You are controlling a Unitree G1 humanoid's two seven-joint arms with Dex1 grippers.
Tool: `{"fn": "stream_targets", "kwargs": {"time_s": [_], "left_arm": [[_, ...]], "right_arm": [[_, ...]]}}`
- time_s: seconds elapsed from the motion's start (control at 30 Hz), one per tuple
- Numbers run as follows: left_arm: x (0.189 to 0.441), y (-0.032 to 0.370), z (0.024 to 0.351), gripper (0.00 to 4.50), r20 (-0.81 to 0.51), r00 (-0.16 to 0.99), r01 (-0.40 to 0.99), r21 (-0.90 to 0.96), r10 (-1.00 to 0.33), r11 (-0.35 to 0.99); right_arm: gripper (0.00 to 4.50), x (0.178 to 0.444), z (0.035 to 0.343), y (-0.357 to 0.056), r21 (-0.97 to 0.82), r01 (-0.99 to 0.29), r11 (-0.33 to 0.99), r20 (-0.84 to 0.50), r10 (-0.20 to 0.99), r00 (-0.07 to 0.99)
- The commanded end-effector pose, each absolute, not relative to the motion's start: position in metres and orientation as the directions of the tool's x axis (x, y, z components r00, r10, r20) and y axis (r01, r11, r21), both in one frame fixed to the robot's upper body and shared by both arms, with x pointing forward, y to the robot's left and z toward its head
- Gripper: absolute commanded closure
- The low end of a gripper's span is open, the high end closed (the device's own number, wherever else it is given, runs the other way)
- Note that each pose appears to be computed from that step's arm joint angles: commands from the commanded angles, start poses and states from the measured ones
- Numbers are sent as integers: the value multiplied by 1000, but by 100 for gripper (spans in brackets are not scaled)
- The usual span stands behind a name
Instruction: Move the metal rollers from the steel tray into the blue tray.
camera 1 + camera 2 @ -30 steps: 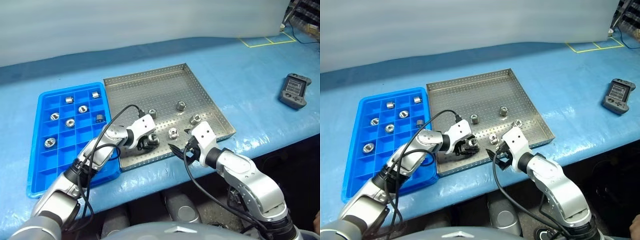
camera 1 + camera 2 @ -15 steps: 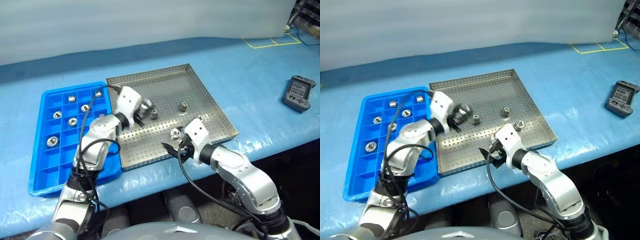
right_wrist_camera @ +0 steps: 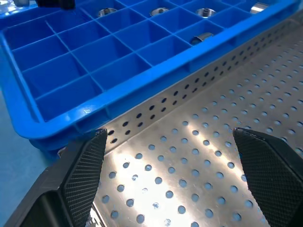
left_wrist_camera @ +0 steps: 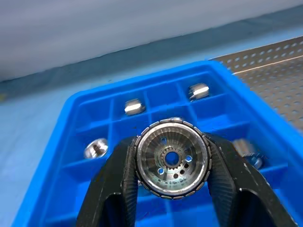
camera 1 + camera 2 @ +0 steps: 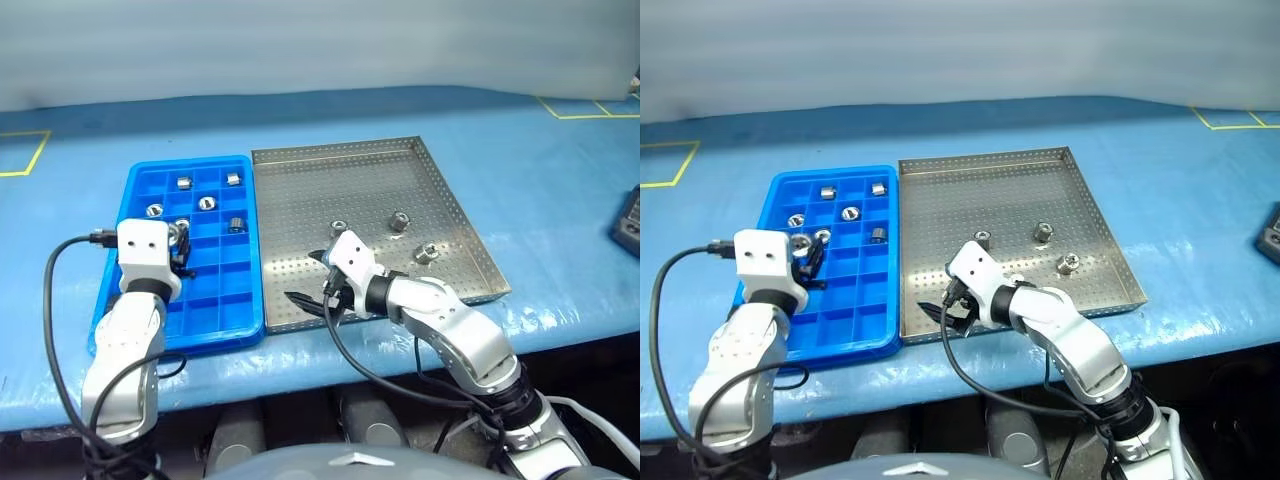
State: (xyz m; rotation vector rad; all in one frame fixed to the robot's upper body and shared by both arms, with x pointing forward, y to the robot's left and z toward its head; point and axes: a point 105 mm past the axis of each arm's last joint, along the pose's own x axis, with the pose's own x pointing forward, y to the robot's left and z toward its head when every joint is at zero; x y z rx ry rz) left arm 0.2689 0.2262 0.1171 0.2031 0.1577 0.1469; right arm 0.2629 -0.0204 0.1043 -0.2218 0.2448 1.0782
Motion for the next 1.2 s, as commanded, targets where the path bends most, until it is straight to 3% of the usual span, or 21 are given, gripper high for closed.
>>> {"fn": "stream_targets", "kwargs": {"time_s": [0.03,0.23,0.5,0.53,0.6,0.8,1.0,1.2], "left_arm": [[254,225,123,280,-126,974,-163,197,190,967],[247,226,101,280,-216,954,-171,171,206,970],[254,219,92,13,-256,955,-116,144,150,983],[256,218,95,3,-246,959,-106,144,139,984],[262,214,104,3,-207,972,-85,143,114,986],[298,183,151,3,-61,989,144,170,-135,975],[333,130,163,3,-88,913,406,143,-397,903],[366,89,156,3,-132,841,532,30,-525,846]], "right_arm": [[0,261,116,-12,-86,-906,414,-260,869,421],[0,259,115,-11,-79,-910,406,-263,872,412],[0,259,114,-16,-76,-896,438,-262,858,442],[0,259,114,-17,-75,-893,443,-261,856,446],[0,259,114,-18,-74,-888,454,-258,851,457],[0,263,114,-36,-83,-844,530,-263,805,532],[0,263,110,-55,-99,-791,604,-280,746,604],[0,258,107,-59,-85,-756,649,-275,714,644]]}}
